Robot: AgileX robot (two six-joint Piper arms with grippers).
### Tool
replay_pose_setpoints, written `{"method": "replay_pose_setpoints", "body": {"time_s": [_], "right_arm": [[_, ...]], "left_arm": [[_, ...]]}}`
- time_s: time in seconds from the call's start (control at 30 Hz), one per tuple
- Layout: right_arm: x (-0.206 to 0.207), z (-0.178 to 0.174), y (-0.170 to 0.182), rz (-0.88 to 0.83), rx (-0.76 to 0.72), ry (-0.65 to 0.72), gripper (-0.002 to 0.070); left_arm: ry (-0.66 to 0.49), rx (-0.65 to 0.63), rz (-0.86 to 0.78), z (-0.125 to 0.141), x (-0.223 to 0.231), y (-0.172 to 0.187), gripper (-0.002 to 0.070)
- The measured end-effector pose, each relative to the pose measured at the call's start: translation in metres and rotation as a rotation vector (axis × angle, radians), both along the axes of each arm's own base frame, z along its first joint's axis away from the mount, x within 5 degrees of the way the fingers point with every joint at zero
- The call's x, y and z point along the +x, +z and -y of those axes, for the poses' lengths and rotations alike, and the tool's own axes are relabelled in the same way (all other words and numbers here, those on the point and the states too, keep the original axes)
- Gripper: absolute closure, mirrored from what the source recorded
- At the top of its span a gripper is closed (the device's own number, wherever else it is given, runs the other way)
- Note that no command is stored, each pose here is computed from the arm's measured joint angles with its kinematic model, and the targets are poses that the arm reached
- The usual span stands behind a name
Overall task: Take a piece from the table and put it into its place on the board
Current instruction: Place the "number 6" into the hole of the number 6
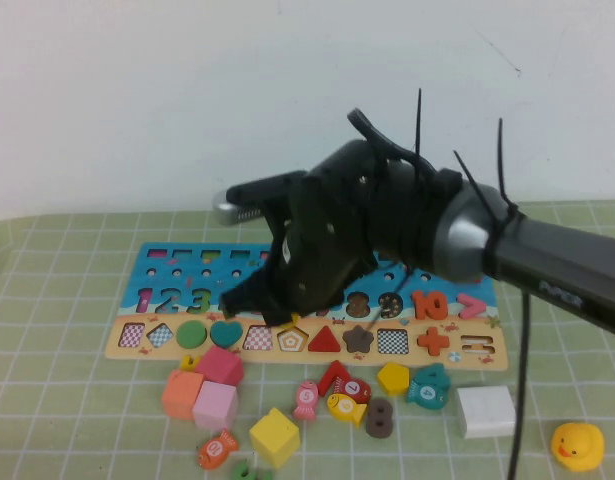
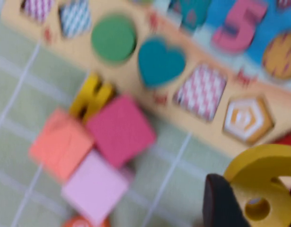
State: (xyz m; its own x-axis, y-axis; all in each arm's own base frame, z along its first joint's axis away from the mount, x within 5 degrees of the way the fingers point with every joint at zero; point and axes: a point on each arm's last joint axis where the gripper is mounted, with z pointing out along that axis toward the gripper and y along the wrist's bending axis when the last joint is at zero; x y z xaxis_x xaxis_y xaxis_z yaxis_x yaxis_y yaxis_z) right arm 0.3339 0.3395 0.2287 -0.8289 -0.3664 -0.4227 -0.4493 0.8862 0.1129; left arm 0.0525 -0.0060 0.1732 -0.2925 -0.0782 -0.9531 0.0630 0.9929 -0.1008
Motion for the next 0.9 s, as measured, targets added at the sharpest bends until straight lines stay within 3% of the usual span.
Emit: {"method": "replay_pose_setpoints", "body": {"time_s": [0.47,0.7,0.9], "right_arm": [[0.069,-0.007,-0.034,-0.052,0.039,-0.132,0.0405],[0.08,0.0,-0.064,-0.124,0.027,-0.178,0.0405],[0.081,-0.001,-0.066,-0.125,0.033,-0.188,0.0405]], "left_arm": [[0.0,0.0,0.0,0.0,0.0,0.0,0.0678],[0.0,0.0,0.0,0.0,0.0,0.0,0.0678],[0.0,0.0,0.0,0.0,0.0,0.0,0.0678]]}}
